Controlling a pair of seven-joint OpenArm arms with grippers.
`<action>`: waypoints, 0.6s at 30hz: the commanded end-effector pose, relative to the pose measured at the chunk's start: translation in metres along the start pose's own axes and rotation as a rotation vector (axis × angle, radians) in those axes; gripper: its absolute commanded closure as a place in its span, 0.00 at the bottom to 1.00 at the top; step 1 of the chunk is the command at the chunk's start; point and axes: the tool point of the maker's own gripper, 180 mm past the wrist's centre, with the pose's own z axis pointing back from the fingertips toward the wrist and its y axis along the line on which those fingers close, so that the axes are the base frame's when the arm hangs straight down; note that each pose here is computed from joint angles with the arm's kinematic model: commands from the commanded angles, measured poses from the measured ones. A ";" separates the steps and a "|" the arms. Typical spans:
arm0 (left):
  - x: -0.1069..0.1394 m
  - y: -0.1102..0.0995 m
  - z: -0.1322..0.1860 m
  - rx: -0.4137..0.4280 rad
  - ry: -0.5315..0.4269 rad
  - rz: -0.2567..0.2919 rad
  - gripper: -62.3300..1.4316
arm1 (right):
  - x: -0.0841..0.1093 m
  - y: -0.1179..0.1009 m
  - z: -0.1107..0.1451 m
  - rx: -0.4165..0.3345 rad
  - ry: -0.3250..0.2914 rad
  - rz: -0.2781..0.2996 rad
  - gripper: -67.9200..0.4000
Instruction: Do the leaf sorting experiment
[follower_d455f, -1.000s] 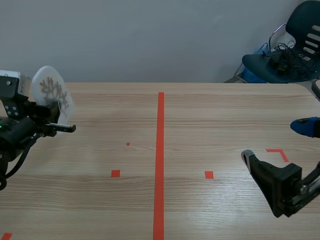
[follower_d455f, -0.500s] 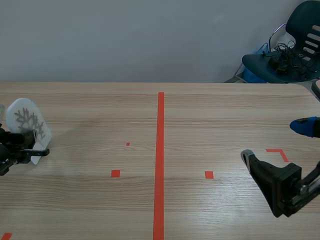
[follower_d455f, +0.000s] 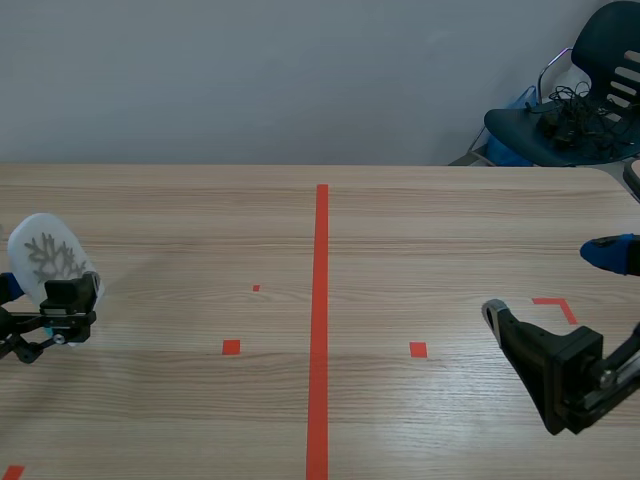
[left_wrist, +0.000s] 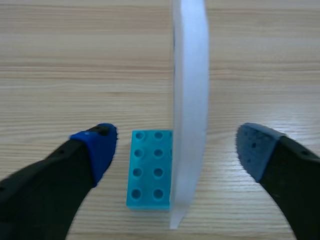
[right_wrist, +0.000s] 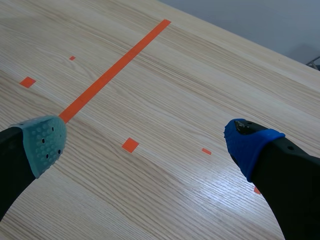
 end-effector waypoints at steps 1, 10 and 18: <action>0.044 0.010 -0.001 0.018 -0.117 -0.021 0.11 | 0.014 -0.003 -0.001 -0.007 -0.048 0.008 0.00; 0.151 0.031 0.036 0.016 -0.289 -0.142 0.11 | 0.014 -0.003 -0.001 -0.007 -0.049 0.008 0.00; 0.145 -0.086 0.094 -0.475 -0.240 -0.110 0.00 | 0.027 -0.016 0.000 -0.040 -0.077 0.012 0.00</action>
